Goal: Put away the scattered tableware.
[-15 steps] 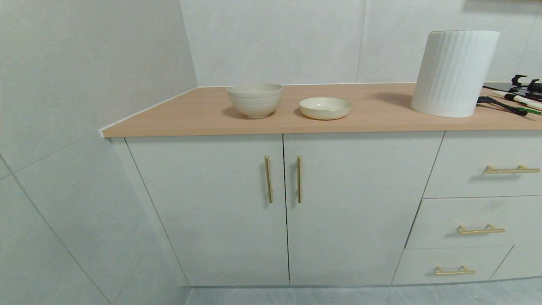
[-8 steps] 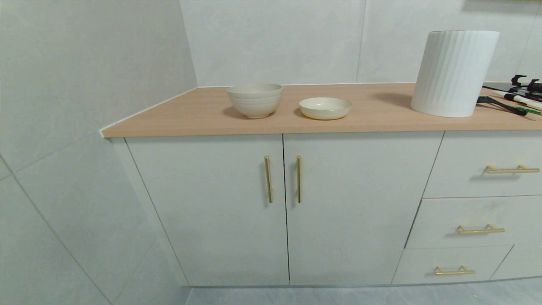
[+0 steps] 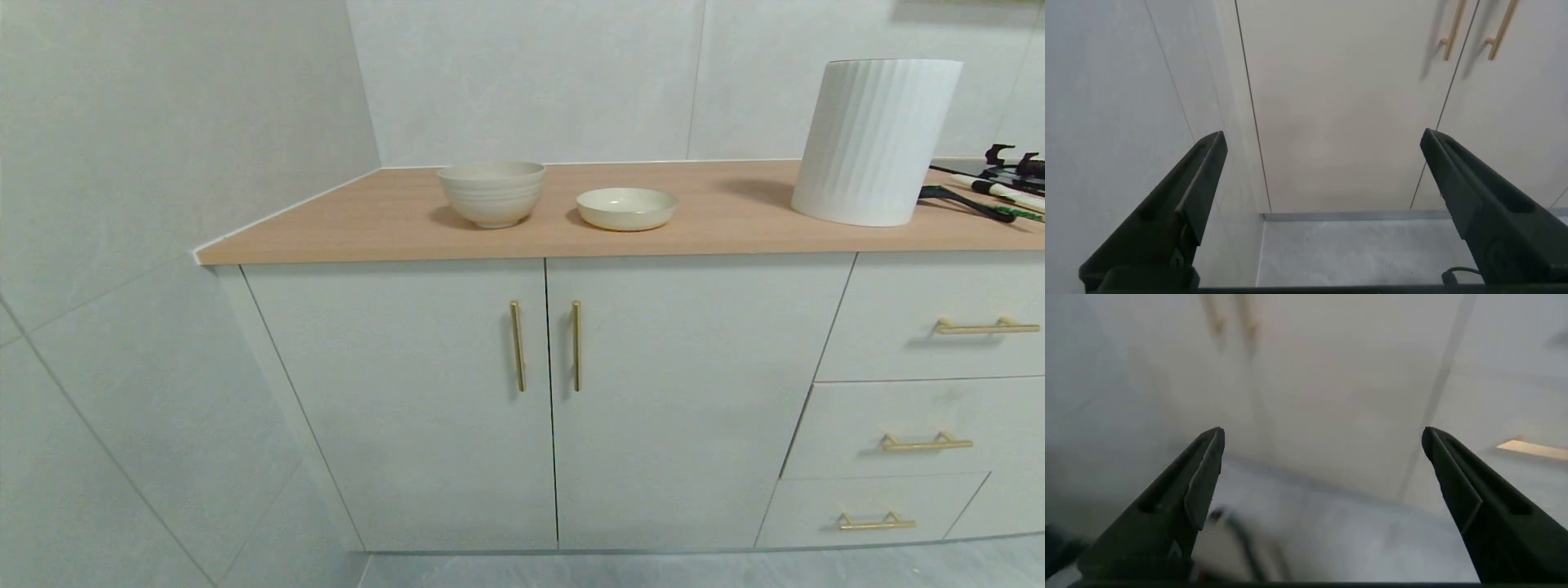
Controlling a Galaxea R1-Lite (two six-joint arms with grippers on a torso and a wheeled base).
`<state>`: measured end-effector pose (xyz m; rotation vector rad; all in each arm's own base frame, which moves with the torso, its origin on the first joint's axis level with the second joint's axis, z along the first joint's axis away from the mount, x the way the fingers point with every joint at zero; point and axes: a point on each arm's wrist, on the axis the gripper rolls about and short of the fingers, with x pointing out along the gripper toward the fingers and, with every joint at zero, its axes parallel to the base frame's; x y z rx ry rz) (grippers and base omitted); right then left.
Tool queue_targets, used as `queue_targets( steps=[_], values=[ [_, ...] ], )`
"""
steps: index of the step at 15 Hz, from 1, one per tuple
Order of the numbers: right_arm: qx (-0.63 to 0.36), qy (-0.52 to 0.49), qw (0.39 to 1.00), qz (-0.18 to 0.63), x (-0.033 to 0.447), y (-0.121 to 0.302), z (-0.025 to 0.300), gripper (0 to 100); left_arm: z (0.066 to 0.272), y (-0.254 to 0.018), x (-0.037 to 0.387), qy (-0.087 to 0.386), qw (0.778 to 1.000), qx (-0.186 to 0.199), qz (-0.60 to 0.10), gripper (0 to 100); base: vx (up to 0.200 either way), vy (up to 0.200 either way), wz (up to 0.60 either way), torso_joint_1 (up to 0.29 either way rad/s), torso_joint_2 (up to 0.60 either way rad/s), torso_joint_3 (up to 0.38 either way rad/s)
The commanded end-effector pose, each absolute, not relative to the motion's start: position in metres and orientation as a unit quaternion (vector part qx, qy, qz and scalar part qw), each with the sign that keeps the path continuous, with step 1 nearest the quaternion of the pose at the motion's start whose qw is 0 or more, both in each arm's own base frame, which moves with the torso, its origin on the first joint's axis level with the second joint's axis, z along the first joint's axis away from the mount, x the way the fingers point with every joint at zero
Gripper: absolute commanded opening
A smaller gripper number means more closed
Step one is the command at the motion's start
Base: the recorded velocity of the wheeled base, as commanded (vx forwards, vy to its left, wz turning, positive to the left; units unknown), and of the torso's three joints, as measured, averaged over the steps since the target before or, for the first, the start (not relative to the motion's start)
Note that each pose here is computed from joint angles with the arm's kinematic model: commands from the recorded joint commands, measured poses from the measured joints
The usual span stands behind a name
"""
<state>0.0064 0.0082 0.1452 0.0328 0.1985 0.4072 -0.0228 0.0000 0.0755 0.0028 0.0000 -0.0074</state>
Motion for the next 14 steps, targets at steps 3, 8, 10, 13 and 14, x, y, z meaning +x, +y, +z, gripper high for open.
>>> queue_targets(
  steps=[3,8,10,13,14],
  values=[
    [-0.003,0.268,0.902,0.338,0.124,0.058,0.178,100,0.075,0.0,-0.023,0.0,1.0,0.002,-0.004,100,0.0,0.0,0.0,0.0,0.0,0.0],
    [0.002,0.285,0.877,0.387,0.209,0.123,0.174,100,0.075,0.0,-0.023,0.0,1.0,0.002,-0.004,100,0.0,0.0,0.0,0.0,0.0,0.0],
    [0.035,0.305,0.863,0.402,0.237,0.161,0.173,100,0.076,0.0,-0.023,0.001,1.0,0.002,-0.004,100,0.0,0.0,0.0,0.0,0.0,0.0],
    [0.054,0.285,0.864,0.412,0.275,0.196,0.167,100,0.075,0.0,-0.023,0.0,1.0,0.002,-0.004,100,0.0,0.0,0.0,0.0,0.0,0.0],
    [0.068,0.275,0.865,0.414,0.285,0.205,0.166,100,0.075,0.0,-0.023,0.0,1.0,0.002,-0.004,100,0.0,0.0,0.0,0.0,0.0,0.0]
  ],
)
